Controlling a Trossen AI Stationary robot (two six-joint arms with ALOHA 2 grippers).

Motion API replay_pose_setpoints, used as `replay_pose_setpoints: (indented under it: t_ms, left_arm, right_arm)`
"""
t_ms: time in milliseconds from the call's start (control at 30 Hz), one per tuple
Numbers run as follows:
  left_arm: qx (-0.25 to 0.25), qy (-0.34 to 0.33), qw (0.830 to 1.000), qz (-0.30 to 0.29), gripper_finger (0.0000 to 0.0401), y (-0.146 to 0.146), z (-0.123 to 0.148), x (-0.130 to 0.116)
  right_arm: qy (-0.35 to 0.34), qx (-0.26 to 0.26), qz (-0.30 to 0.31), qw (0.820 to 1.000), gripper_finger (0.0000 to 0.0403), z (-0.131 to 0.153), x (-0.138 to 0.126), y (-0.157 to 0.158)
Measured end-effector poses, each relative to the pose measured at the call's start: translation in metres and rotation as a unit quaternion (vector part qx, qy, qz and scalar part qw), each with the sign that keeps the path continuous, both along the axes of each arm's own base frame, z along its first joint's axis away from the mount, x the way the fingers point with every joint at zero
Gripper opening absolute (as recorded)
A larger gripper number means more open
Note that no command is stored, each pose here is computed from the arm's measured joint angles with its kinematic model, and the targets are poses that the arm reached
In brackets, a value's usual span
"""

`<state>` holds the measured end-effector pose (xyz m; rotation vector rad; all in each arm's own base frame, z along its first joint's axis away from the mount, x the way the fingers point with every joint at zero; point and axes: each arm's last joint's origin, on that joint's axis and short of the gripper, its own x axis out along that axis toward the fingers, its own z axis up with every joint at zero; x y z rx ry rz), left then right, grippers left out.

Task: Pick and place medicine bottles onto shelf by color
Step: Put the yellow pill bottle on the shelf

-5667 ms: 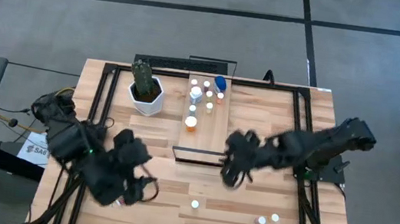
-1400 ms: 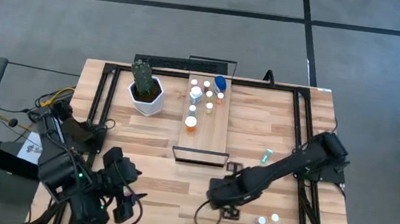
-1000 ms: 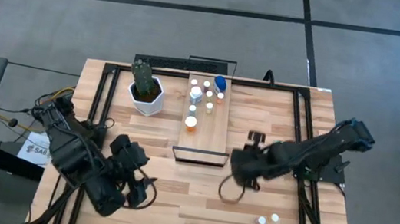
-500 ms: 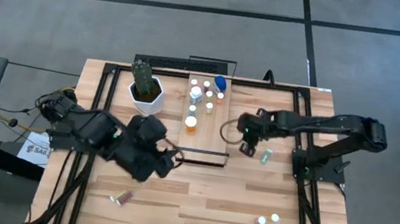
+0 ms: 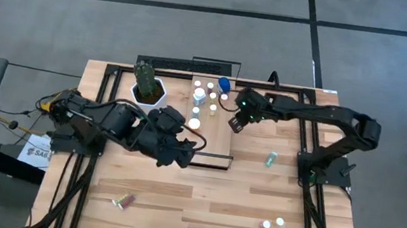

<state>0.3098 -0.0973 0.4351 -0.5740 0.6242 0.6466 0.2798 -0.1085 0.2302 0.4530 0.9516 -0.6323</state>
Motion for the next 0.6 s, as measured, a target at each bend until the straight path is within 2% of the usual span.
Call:
replay_pose_setpoints:
  t_ms: [267,600]
  left_arm:
    - [0.017,0.026,0.999,-0.009,0.0286,0.013,0.000,0.000]
    - [0.032,0.056,0.998,-0.015,0.0286,0.027,0.009,-0.020]
  right_arm:
    - [0.032,0.013,0.005,0.999,0.0135,-0.004,0.036,-0.012]
    - [0.042,0.017,0.006,0.999,0.0137,-0.014,0.062,-0.021]
